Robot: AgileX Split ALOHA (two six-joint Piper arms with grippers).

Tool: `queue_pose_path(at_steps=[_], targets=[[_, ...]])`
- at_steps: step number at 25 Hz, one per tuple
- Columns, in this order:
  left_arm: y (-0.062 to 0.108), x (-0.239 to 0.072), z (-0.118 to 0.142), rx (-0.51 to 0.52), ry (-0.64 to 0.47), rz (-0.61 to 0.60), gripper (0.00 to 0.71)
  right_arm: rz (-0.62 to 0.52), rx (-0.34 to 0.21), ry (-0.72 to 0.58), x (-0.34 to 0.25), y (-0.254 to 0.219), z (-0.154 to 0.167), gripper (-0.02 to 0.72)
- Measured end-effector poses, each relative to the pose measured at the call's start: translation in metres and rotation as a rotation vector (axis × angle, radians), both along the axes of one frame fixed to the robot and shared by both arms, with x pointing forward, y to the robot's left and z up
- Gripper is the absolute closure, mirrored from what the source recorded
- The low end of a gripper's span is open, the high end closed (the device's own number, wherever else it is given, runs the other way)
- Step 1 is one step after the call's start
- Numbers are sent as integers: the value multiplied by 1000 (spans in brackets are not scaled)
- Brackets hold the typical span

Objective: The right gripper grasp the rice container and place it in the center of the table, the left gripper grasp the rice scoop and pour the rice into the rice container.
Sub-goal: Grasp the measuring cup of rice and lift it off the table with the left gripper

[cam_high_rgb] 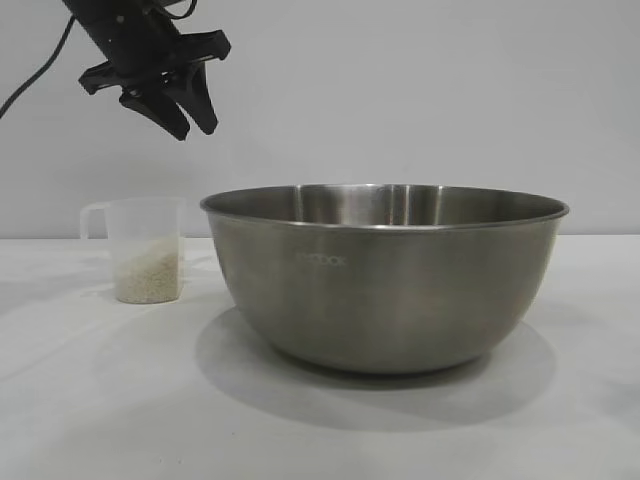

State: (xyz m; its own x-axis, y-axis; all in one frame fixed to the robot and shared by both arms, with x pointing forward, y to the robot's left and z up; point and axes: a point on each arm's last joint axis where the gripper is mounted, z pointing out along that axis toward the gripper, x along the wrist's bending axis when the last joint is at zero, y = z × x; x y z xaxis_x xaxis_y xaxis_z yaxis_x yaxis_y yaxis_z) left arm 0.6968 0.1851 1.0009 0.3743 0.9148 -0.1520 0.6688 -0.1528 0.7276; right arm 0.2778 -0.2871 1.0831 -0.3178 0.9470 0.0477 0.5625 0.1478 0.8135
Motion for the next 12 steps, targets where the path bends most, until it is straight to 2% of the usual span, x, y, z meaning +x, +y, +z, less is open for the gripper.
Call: queue_pose_path(at_steps=[7, 10, 12], targets=[[0, -1, 1, -1, 3, -3, 486, -33, -15, 53, -23, -13, -22, 438], [0, -3, 7, -2, -1, -9, 486, -13, -18, 87, -25, -12, -39, 438], [1, -5, 15, 5, -17, -16, 486, 7, -13, 60, -29, -13, -39, 438]])
